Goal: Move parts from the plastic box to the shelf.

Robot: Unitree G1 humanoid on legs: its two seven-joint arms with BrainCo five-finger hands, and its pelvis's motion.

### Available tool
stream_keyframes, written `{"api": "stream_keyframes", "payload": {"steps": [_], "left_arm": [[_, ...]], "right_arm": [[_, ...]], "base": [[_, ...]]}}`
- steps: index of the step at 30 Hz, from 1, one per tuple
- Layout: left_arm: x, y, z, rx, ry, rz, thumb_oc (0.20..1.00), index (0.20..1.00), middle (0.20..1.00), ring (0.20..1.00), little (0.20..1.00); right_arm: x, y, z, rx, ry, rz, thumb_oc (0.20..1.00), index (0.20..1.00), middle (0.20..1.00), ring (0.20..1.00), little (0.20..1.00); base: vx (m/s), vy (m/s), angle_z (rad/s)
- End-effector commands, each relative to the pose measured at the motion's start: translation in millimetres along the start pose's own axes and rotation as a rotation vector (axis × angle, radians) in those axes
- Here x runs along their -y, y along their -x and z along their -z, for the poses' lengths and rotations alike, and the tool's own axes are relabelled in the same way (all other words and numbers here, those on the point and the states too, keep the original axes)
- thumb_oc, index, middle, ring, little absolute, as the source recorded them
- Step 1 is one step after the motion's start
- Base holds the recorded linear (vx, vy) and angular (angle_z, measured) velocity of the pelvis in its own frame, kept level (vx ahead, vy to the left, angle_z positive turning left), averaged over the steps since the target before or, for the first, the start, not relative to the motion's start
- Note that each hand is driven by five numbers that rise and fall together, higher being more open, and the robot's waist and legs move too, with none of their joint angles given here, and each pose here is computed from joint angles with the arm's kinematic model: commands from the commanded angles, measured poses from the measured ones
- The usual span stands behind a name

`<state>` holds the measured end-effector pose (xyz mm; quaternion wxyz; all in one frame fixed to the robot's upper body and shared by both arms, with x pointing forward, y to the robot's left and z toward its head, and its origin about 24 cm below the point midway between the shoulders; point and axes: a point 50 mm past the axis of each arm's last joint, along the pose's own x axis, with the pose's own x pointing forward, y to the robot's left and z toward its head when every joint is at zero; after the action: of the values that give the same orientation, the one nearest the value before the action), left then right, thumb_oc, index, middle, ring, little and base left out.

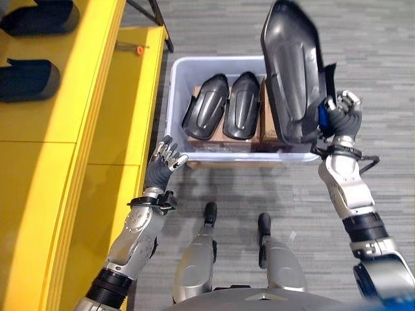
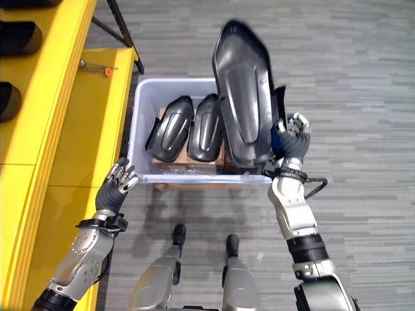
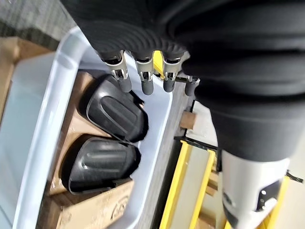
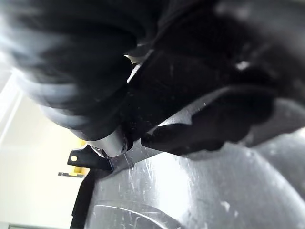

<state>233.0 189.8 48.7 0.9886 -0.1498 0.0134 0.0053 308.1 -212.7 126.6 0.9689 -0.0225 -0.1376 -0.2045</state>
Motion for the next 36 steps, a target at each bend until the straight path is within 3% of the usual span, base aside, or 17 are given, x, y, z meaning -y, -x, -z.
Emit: {"api": "stream_keyframes", "payload": {"steps": [1, 9, 21, 36], "left_arm": [[-11, 10, 4, -0.006, -0.047, -0.017, 1.000, 1.000, 1.000, 1.000, 1.000], [-34, 34, 25, -0.100, -0.052, -0.143, 1.000, 1.000, 1.000, 1.000, 1.000], [-49, 61, 44, -0.174, 0.002, -0.287, 1.000, 1.000, 1.000, 1.000, 1.000], [-33, 39, 42, -0.155, -0.011, -0.182, 1.000, 1.000, 1.000, 1.000, 1.000]], "right_arm": [[2, 0, -23, 0.129, -0.068, -0.044, 0.200, 0.200, 0.200, 0.200, 0.200], [16, 25, 2, 0.015, -0.078, -0.101, 0.200, 0.200, 0.200, 0.200, 0.200], [5, 22, -2, 0.005, -0.146, -0.196, 0.200, 0.200, 0.200, 0.200, 0.200], [23, 40, 17, -0.072, -0.146, -0.114, 0.200, 0.200, 0.200, 0.200, 0.200]], "base": [[0.05, -0.019, -0.03], [0.05, -0.081, 0.02], [-0.04, -0.137, 0.37], [0.04, 0.113, 0.78]]}}
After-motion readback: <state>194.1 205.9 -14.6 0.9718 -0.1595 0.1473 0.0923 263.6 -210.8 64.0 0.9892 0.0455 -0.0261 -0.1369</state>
